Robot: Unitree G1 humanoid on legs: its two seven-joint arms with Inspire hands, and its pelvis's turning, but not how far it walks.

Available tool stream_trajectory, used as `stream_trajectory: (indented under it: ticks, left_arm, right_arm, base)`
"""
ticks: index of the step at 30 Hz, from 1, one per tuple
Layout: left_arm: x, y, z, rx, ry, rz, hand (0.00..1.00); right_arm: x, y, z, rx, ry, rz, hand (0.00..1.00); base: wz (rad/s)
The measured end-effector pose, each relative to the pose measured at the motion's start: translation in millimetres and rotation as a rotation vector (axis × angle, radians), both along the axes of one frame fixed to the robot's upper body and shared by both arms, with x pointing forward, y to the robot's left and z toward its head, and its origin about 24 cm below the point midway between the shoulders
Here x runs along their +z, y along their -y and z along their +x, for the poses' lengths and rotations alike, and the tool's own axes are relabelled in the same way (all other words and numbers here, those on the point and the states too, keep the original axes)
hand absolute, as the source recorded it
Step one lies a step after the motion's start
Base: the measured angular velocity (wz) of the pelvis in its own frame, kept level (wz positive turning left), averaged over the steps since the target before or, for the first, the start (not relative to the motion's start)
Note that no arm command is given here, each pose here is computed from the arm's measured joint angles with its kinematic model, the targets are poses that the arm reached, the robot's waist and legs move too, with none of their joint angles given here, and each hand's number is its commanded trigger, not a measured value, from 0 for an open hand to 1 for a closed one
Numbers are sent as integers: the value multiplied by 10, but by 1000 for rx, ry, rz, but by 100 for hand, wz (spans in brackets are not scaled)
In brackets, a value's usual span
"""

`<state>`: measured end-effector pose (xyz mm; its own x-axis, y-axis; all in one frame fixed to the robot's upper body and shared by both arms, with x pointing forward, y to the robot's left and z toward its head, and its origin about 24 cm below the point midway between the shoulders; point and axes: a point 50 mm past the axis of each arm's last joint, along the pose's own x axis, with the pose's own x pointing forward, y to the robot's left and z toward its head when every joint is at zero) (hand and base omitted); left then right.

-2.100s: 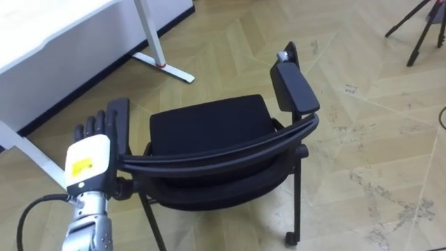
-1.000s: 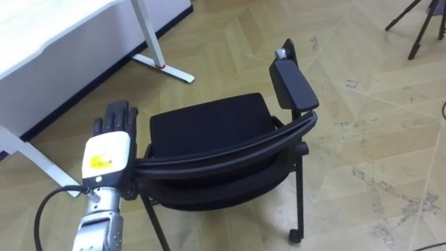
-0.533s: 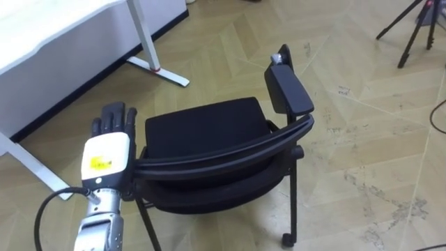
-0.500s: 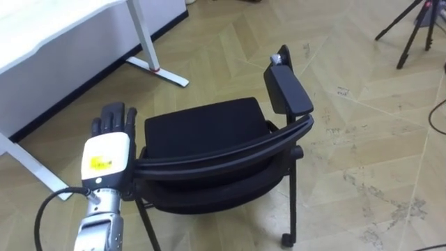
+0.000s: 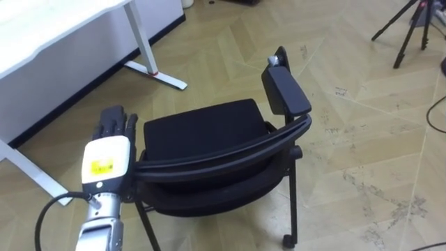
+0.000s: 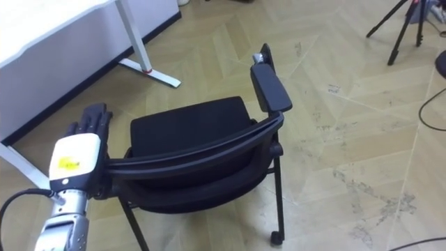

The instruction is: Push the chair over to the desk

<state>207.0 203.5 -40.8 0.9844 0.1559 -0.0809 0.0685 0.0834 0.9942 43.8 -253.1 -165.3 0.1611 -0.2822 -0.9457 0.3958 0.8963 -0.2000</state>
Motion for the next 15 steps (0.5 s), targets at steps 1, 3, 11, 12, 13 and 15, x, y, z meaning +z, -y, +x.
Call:
stream_trajectory:
  ticks: [1,3,11,12,13,15]
  left_arm:
    - [-5,-6,1,-7,-15,5,100]
    - [-17,-9,-1,1,-24,6,100]
    - [-53,-15,-9,6,-39,11,100]
    - [-53,-14,-9,6,-38,10,100]
    - [-53,-12,-10,6,-38,10,100]
    - [-53,-9,-10,5,-36,9,100]
  right_arm:
    - [2,5,3,0,1,-1,0]
    - [4,6,21,2,5,-1,0]
    - [1,-5,28,3,6,2,0]
    - [1,-4,28,3,5,2,0]
    - [2,-4,28,3,6,3,0]
    - [1,-5,29,2,6,3,0]
  base:
    - [0]
    - [0]
    - [-2]
    - [0]
    - [0]
    - [0]
